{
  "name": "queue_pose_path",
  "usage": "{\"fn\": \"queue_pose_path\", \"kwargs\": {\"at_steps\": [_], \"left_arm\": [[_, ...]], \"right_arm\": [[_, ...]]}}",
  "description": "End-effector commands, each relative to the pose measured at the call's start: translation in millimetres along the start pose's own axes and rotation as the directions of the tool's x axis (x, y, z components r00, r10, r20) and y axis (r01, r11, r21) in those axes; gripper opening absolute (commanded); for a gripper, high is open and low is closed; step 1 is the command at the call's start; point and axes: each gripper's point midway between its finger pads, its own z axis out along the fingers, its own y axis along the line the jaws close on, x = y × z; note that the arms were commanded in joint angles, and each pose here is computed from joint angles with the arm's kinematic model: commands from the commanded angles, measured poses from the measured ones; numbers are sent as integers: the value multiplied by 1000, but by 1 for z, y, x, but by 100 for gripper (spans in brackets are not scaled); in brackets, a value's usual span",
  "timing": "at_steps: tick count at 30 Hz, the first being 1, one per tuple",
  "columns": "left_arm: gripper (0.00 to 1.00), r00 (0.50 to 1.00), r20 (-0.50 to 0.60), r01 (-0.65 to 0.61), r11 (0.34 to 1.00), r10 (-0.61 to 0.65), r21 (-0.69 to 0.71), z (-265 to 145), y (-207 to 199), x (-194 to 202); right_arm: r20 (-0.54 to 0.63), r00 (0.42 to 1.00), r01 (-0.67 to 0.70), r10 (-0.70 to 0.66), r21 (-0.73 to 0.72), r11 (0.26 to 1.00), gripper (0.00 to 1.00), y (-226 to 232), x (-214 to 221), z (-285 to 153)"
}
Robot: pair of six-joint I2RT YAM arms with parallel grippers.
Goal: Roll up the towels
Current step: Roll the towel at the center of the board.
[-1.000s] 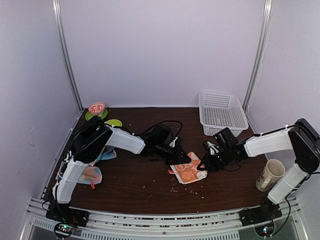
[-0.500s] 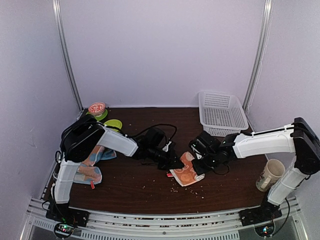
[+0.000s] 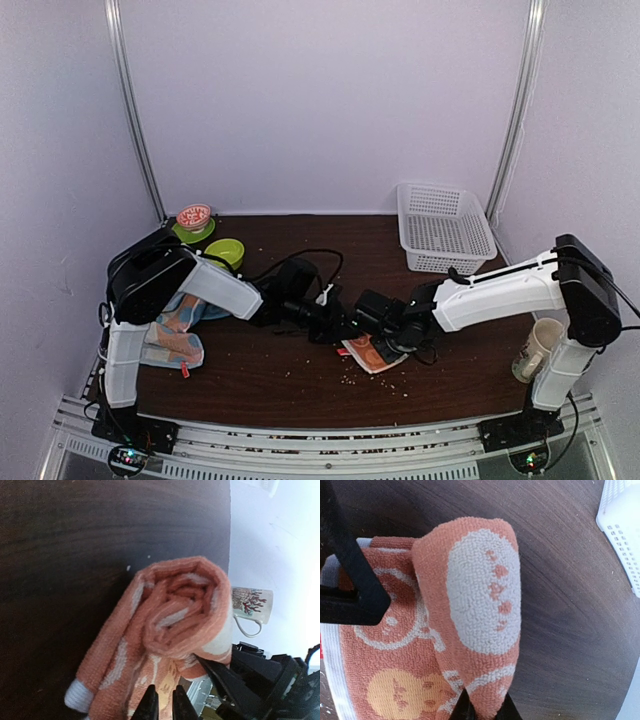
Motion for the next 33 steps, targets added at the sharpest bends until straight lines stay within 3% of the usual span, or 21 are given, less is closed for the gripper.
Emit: {"fn": "queue_pose_path", "kwargs": {"at_steps": [1, 21, 33], "left_arm": [[12, 997, 54, -66, 989, 59, 132, -10, -43, -14], [15, 996, 72, -70, 972, 55, 224, -6, -65, -25], [17, 997, -6, -69, 970, 72, 231, 16, -53, -25]], "right_arm": [[15, 999, 28, -30, 106, 994, 5, -13, 1, -3], [54, 996, 65, -67, 41, 997, 7, 9, 8, -4], [50, 990, 131, -131, 4, 991, 9, 25, 12, -3]]}}
